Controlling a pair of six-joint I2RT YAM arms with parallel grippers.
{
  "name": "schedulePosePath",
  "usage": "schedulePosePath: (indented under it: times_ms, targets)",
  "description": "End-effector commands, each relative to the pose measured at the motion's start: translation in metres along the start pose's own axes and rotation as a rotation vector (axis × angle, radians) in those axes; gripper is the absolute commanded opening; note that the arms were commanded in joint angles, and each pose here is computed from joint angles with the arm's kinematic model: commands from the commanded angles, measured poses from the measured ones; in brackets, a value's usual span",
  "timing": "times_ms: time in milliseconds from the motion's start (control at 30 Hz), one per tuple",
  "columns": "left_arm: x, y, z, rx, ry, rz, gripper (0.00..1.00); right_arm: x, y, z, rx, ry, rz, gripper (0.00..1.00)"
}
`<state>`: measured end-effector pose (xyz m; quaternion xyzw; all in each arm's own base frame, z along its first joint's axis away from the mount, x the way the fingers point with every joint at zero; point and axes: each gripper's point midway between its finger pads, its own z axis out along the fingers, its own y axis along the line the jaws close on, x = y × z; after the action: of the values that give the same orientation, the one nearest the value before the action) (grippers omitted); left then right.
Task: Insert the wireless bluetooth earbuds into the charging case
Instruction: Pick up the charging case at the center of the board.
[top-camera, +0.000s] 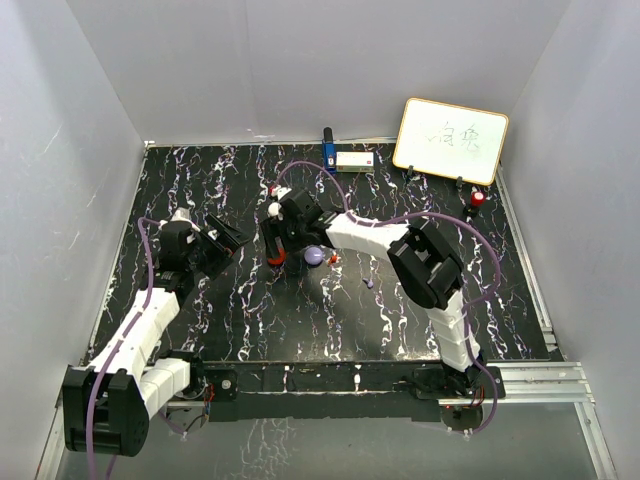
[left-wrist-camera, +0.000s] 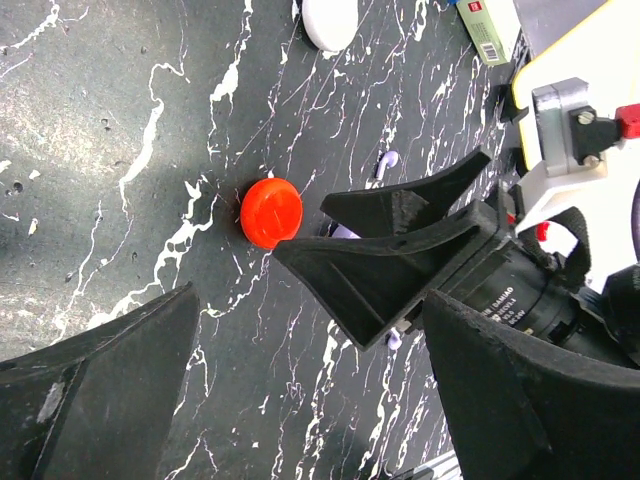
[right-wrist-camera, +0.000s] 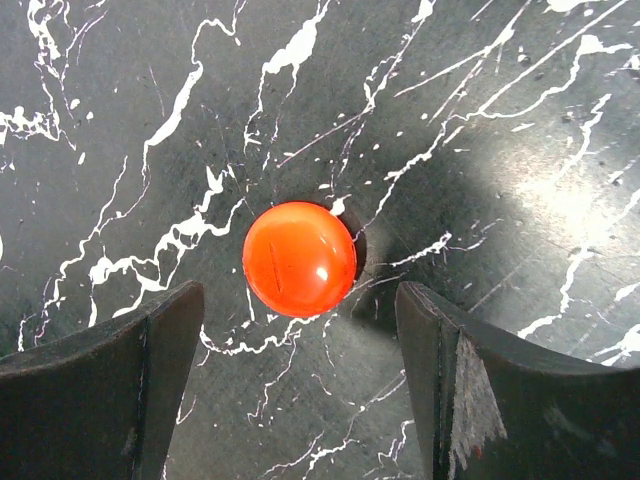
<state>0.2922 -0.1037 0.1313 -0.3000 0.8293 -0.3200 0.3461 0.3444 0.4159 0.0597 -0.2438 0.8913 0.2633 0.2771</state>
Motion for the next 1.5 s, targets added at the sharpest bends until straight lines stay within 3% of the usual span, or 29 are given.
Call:
schedulePosePath:
  times_ms: [0,800,1100,1467]
  targets:
    - [-0.004,-0.014,-0.009,0.044,-0.013,0.006,0.91,-0.019,0.016,0.001,-0.06,-0.034,-0.031,0.75]
    - [-0.017,-0.004,-0.015,0.015,-0.046,-0.022,0.91,-0.014,0.064,0.001,-0.185,-0.036,-0.054,0.75]
    - [-0.019,-0.002,-0.014,0.028,-0.04,-0.041,0.9,-0.028,0.025,-0.009,0.012,-0.076,-0.166,0.76]
    - [-0.013,-0.012,-0.001,0.096,0.039,-0.063,0.88,-0.024,0.015,0.01,0.024,-0.077,-0.288,0.76]
